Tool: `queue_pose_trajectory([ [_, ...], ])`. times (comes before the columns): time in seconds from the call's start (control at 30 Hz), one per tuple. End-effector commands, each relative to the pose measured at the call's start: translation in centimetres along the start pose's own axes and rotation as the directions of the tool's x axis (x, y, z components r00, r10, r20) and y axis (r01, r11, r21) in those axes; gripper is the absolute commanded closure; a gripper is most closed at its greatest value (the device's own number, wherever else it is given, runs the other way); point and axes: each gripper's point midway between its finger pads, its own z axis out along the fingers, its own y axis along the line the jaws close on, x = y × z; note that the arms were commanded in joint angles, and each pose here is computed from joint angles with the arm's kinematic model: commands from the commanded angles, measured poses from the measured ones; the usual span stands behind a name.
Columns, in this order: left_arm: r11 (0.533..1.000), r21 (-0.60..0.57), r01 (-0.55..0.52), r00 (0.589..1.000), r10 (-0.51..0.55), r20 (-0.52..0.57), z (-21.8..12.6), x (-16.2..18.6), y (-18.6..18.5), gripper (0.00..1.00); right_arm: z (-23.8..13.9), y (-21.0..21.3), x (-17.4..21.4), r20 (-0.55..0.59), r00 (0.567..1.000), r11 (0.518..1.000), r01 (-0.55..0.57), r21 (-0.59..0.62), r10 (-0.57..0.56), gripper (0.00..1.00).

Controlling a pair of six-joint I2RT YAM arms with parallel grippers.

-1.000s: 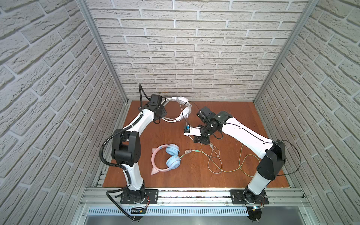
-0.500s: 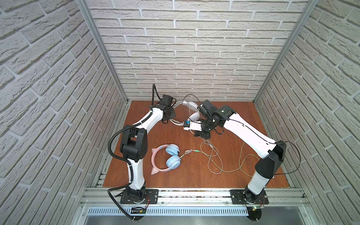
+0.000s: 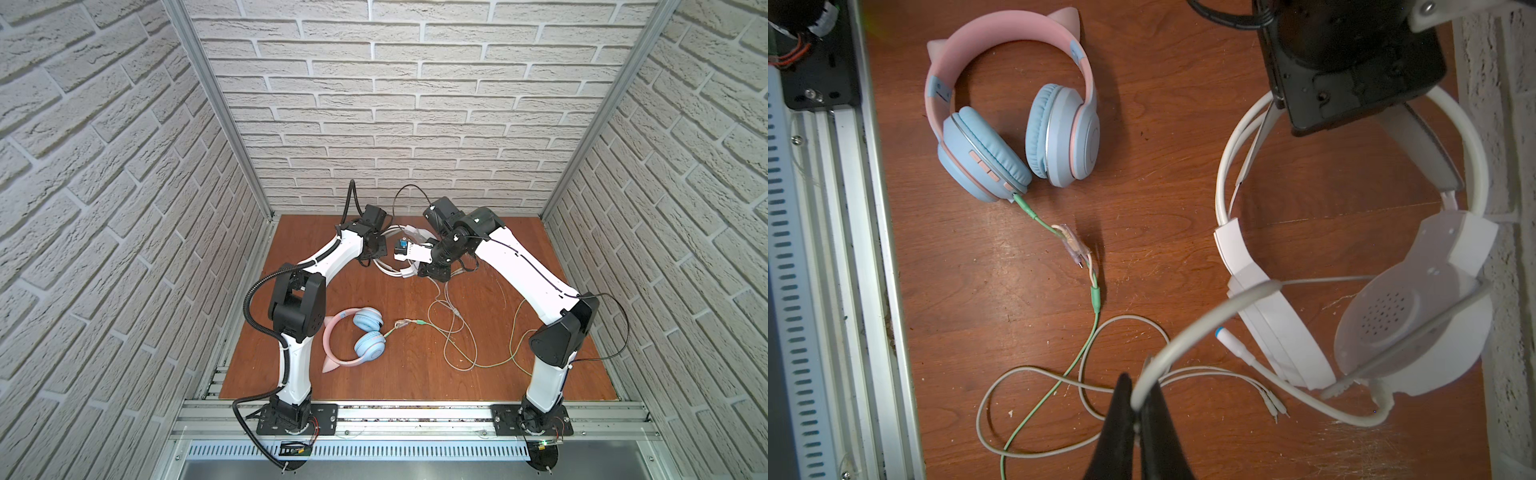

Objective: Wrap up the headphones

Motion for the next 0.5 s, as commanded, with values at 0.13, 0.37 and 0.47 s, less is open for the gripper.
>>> queue_pose_trajectory([
  [0.13,0.998,0.061,0.0,0.998,-0.003,0.061,-0.8,-2.0,-1.6,1.0,-1.0,3.1,-0.6,0.074,0.996,0.979,-0.036,-0.202,0.052,0.95],
  [0.37,0.994,0.103,0.04,0.996,-0.049,0.08,-0.2,-3.2,-2.6,1.0,-1.7,6.1,-2.5,0.193,0.978,0.923,0.007,-0.386,0.073,0.95],
  [0.47,0.993,0.107,0.05,0.994,-0.06,0.091,-0.2,-3.6,-2.6,1.0,-1.9,6.8,-2.5,0.203,0.976,0.908,0.016,-0.418,0.076,0.95],
])
